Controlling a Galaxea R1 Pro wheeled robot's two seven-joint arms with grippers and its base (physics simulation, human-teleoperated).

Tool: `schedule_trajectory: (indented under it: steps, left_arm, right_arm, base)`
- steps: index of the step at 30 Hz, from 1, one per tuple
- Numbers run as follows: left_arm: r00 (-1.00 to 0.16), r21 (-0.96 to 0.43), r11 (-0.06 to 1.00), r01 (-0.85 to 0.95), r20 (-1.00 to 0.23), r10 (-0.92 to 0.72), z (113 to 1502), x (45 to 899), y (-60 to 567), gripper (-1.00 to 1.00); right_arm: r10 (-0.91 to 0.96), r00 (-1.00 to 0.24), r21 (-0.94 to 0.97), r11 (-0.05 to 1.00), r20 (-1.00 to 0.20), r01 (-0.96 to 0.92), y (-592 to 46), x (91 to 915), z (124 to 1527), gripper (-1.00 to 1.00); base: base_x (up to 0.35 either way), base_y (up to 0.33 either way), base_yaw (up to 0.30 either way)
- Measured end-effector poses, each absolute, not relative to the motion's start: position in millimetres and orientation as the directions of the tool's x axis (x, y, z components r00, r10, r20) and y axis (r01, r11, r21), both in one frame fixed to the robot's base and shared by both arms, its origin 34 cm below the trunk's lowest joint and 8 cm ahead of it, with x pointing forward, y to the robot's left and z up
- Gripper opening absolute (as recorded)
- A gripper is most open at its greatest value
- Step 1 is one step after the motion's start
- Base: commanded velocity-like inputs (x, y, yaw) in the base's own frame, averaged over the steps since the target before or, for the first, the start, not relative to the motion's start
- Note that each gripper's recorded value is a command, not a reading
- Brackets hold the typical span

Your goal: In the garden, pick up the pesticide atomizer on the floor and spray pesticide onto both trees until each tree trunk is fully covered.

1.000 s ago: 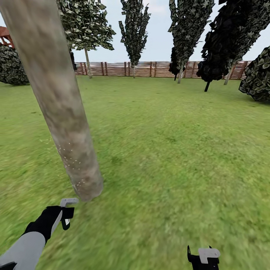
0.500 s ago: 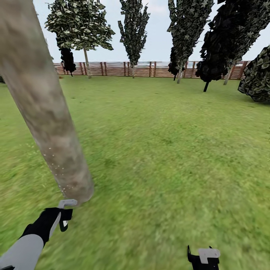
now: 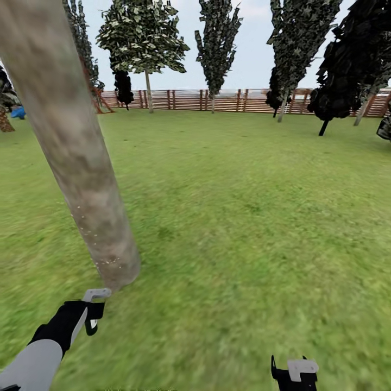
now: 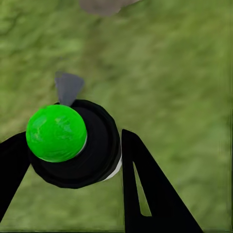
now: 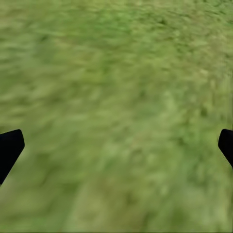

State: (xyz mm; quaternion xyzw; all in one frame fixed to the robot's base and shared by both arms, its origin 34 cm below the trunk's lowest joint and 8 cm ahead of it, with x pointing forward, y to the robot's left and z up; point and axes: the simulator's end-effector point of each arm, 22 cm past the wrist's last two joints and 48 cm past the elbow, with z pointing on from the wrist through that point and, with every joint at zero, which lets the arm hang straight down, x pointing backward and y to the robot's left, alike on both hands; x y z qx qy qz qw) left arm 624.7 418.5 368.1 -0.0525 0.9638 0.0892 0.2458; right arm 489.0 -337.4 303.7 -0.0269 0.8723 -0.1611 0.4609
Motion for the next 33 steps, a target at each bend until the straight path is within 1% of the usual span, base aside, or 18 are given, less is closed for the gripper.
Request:
schedule_trajectory:
  steps: [8,25,33]
  left_arm:
    - [-0.874,0.145,0.979,-0.145,-0.483,-0.058,368.0,624.8,417.9,-1.00]
    - [-0.874,0.142,0.979,-0.144,-0.483,-0.058,367.5,625.1,415.2,-1.00]
    - [-0.874,0.142,0.979,-0.143,-0.483,-0.058,367.5,625.1,415.3,-1.00]
  right_arm:
    - [-0.195,-0.574,-0.306,0.947,-0.795,0.102,-337.4,489.2,303.8,1.00]
    - [-0.195,-0.574,-0.306,0.947,-0.795,0.102,-337.3,489.1,303.7,1.00]
    - [-0.195,-0.574,-0.306,0.947,-0.795,0.102,-337.4,488.9,303.6,1.00]
  base:
    - [0.022,-0.272,0.265]
    - [0.167,-0.248,0.016]
    - [0.180,-0.241,0.247]
